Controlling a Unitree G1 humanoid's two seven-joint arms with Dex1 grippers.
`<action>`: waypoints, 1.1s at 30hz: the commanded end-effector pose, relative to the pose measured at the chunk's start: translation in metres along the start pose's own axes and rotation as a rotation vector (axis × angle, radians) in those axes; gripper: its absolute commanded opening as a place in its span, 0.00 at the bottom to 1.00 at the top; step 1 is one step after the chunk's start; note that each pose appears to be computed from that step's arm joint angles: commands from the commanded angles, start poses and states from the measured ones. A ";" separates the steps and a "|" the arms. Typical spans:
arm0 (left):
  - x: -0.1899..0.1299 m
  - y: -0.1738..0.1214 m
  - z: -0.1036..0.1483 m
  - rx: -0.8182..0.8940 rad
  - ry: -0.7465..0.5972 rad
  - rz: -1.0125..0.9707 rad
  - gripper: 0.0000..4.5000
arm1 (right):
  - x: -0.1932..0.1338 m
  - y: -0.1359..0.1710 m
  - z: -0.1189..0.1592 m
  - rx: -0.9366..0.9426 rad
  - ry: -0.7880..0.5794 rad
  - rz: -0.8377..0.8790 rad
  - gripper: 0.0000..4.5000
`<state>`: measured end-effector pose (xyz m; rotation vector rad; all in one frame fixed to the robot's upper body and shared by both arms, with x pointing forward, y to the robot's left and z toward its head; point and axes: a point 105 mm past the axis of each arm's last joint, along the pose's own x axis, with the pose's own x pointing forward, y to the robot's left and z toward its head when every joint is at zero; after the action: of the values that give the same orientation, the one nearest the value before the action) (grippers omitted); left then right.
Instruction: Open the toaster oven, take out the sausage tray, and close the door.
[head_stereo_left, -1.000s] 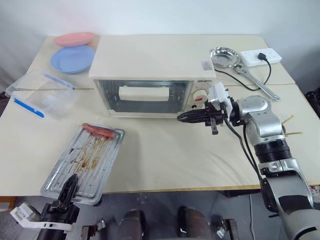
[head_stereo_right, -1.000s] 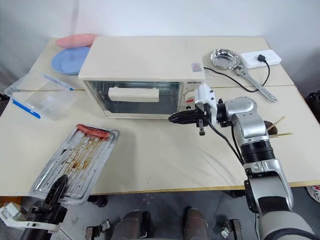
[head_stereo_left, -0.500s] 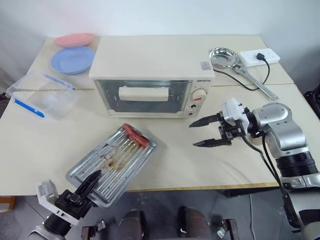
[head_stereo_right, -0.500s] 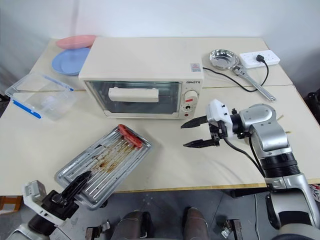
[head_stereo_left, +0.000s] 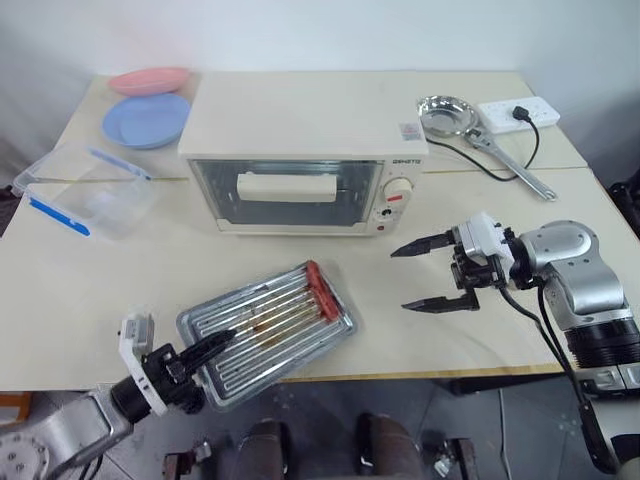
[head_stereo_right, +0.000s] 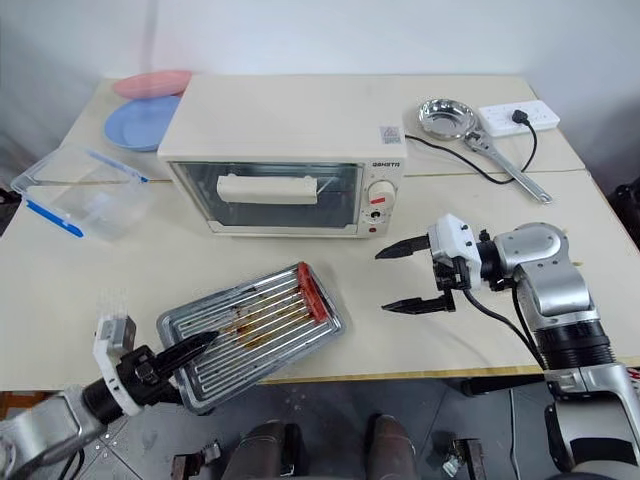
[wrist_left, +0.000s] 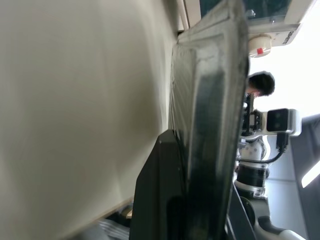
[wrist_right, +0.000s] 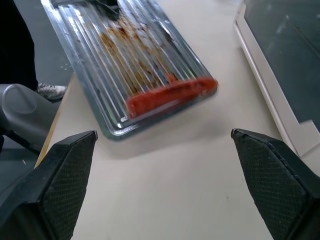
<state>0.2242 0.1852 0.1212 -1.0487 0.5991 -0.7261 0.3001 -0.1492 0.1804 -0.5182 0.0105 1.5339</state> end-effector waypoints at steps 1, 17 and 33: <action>0.009 -0.005 0.009 0.012 0.099 -0.041 0.00 | -0.006 0.000 0.007 -0.038 -0.041 -0.006 1.00; 0.053 0.012 0.027 0.094 0.325 -0.038 0.05 | -0.028 0.001 -0.020 0.056 -0.028 -0.149 1.00; 0.027 0.015 0.066 0.227 0.271 0.061 0.99 | -0.038 0.002 -0.031 0.048 0.020 -0.188 1.00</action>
<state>0.2901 0.1906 0.1231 -0.7750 0.7909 -0.9153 0.3054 -0.1921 0.1506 -0.4476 0.0631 1.3582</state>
